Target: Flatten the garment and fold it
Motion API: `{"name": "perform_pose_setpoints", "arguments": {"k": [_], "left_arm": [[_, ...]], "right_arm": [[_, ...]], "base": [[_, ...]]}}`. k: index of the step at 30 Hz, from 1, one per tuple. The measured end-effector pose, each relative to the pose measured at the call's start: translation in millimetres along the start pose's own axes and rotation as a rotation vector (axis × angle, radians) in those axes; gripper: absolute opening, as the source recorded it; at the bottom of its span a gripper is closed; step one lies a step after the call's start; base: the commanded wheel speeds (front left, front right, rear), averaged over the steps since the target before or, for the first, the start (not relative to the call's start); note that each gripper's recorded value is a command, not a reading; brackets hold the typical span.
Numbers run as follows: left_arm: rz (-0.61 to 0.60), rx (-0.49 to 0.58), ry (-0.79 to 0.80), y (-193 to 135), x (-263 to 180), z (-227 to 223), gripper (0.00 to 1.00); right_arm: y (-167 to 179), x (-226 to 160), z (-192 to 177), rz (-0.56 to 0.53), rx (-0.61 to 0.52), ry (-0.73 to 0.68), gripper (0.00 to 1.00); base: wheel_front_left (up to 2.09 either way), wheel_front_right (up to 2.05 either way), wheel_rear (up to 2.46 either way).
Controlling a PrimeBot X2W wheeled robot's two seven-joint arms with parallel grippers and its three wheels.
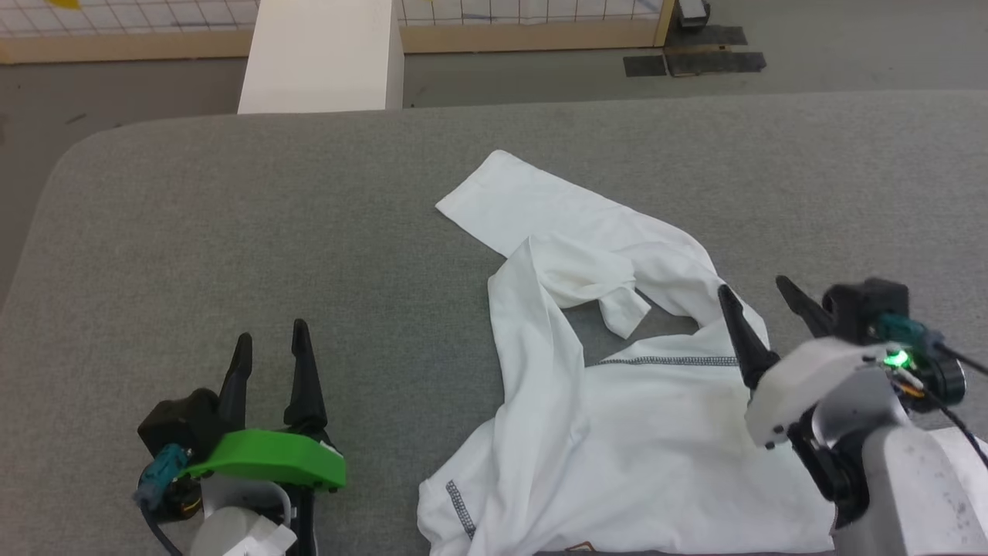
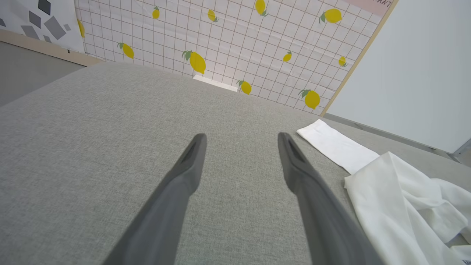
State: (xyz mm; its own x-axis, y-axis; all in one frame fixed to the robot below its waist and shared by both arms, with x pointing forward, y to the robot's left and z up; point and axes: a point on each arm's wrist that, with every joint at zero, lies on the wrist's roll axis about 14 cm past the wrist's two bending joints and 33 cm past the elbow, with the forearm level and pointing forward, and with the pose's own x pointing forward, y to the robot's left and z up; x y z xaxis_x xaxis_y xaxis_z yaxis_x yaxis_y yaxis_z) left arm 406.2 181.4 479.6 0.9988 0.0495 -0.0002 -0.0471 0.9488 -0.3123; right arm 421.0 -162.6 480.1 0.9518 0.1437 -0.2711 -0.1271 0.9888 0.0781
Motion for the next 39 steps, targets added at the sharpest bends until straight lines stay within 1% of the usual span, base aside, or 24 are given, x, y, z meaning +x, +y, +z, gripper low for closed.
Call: {"name": "perform_pose_setpoints", "arguments": {"k": [2,4,7,10,11,12,13,15,17,20,24,27,29,31,33,35,36,37,39], "left_arm": [[0.001,0.003,0.003,0.7,2.9,-1.6,1.0],[0.004,0.005,0.004,1.9,5.1,-1.9,1.0],[0.013,0.007,0.005,5.2,7.8,-2.6,1.0],[0.032,0.012,0.016,12.0,8.2,-6.2,1.0],[0.039,0.014,0.022,14.6,7.8,-8.2,1.0],[0.046,0.016,0.028,17.1,7.2,-10.0,1.0],[0.054,0.018,0.034,19.8,6.4,-11.9,1.0],[0.068,0.015,0.041,24.6,5.4,-13.9,1.0],[0.078,0.015,0.04,27.8,4.6,-13.5,1.0],[0.081,0.014,0.033,28.4,4.3,-10.8,1.0],[0.065,0.009,0.016,22.3,4.5,-4.8,1.0],[0.049,0.005,0.007,16.7,4.6,-1.9,1.0],[0.038,0.002,0.005,12.4,4.6,-1.1,1.0],[0.029,0.0,0.005,9.4,4.3,-1.2,1.0],[0.019,-0.003,0.007,5.9,4.1,-1.9,1.0],[0.011,-0.004,0.007,3.0,4.6,-1.8,1.0],[0.008,-0.005,0.007,1.6,4.7,-2.1,1.0],[0.004,-0.006,0.009,0.5,4.6,-2.8,1.0],[-0.003,-0.006,0.016,-1.9,3.4,-5.1,1.0]], "right_arm": [[2.4,18.5,-7.4,0.021,-0.057,0.069,1.0],[2.3,33.3,-19.2,0.029,-0.088,0.154,1.0],[4.8,50.9,-42.9,0.041,-0.119,0.317,1.0],[2.6,56.1,-76.1,0.036,-0.16,0.531,1.0],[2.8,55.9,-85.8,0.038,-0.174,0.592,0.49],[3.0,58.5,-87.1,0.039,-0.189,0.612,0.14],[3.2,64.3,-81.9,0.039,-0.192,0.598,0.0],[0.9,75.3,-67.3,0.029,-0.172,0.551,0.0],[-7.4,83.9,-47.4,0.002,-0.14,0.474,0.0],[-36.7,85.7,-18.2,-0.083,-0.068,0.361,0.0],[-96.9,65.5,13.8,-0.259,0.03,0.233,0.0],[-148.8,33.6,28.6,-0.419,0.097,0.153,0.0],[-181.5,3.6,26.2,-0.534,0.132,0.132,0.0],[-206.1,-26.1,14.2,-0.631,0.175,0.138,0.0],[-222.2,-56.4,-8.6,-0.712,0.21,0.181,0.0],[-225.0,-77.7,-34.2,-0.747,0.234,0.247,0.01],[-223.4,-86.4,-45.8,-0.753,0.241,0.277,0.39],[-221.4,-91.9,-52.9,-0.753,0.239,0.294,1.0],[-215.1,-97.8,-58.9,-0.734,0.239,0.283,1.0]], "base": [[0.0,0.0,0.0],[0.0,0.0,0.0],[0.0,0.0,0.0],[0.0,0.0,0.0],[0.0,0.0,0.0],[0.0,0.0,0.0],[0.0,0.0,0.0],[0.0,0.0,0.0],[0.0,0.0,0.0],[0.0,0.0,0.0],[0.0,0.0,0.0],[0.0,0.0,0.0],[0.0,0.0,0.0],[0.0,0.0,0.0],[0.0,0.0,0.0],[0.0,0.0,0.0],[0.0,0.0,0.0],[0.0,0.0,0.0],[0.0,0.0,0.0]]}}
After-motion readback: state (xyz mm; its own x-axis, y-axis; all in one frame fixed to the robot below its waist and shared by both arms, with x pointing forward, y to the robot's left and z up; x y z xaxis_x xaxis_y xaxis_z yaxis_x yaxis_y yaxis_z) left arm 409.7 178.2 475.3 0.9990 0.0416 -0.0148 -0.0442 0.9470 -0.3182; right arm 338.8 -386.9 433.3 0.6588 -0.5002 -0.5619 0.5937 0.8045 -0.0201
